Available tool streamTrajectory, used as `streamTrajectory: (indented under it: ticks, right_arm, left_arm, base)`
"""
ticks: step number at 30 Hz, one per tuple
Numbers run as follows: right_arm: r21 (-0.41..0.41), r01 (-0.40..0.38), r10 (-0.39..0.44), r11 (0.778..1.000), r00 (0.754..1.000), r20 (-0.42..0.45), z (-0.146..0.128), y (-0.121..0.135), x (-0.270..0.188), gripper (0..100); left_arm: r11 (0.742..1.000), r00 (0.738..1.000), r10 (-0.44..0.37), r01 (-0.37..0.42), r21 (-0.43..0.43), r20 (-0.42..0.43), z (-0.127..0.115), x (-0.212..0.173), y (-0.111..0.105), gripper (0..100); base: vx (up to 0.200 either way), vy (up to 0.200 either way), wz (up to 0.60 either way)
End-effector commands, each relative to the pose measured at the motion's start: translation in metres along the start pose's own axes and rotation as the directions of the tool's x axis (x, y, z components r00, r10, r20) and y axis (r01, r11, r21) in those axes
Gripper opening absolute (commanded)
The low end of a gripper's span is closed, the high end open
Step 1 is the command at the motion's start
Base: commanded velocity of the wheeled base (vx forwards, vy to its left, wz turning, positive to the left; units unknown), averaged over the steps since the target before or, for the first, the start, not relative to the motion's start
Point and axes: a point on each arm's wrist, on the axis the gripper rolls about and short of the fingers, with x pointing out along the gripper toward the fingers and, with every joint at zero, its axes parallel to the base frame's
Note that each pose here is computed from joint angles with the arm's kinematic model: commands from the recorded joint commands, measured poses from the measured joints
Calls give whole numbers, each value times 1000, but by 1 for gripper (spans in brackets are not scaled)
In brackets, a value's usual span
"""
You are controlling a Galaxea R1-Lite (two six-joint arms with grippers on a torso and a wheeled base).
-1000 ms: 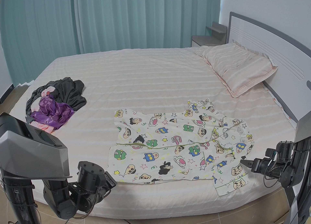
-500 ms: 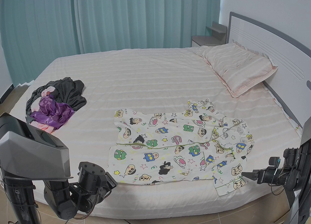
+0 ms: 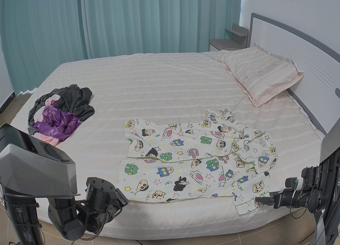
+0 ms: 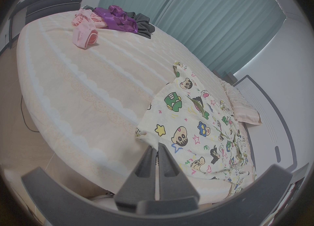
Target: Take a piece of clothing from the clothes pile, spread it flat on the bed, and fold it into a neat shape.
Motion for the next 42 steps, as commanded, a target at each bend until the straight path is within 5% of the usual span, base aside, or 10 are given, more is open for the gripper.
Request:
streamTrajectory:
  ticks: [1,13,26,27,42]
  right_arm:
    - [16,-1,2,1000,1000,-21,-5,-2,2,100]
    - [30,41,-42,999,999,27,0,-16,0,100]
    - [9,-13,13,1000,999,-40,-8,-5,13,100]
    - [7,-14,15,1000,999,-38,-8,-5,13,0]
    - [33,4,-4,999,1000,13,4,1,-21,0]
  left_arm:
    - [1000,1000,-4,4,6,-5,-2,-1,-1,0]
    - [1000,1000,-2,2,6,-6,-3,-1,0,0]
    - [1000,1000,-2,2,3,-5,-2,-1,0,0]
    - [1000,1000,-1,1,4,-6,-2,-2,0,0]
    - [999,1000,-22,22,41,3,-3,-12,-3,0]
  base:
    - [0,0,0]
    - [0,0,0]
    - [0,0,0]
    - [0,0,0]
    - [0,0,0]
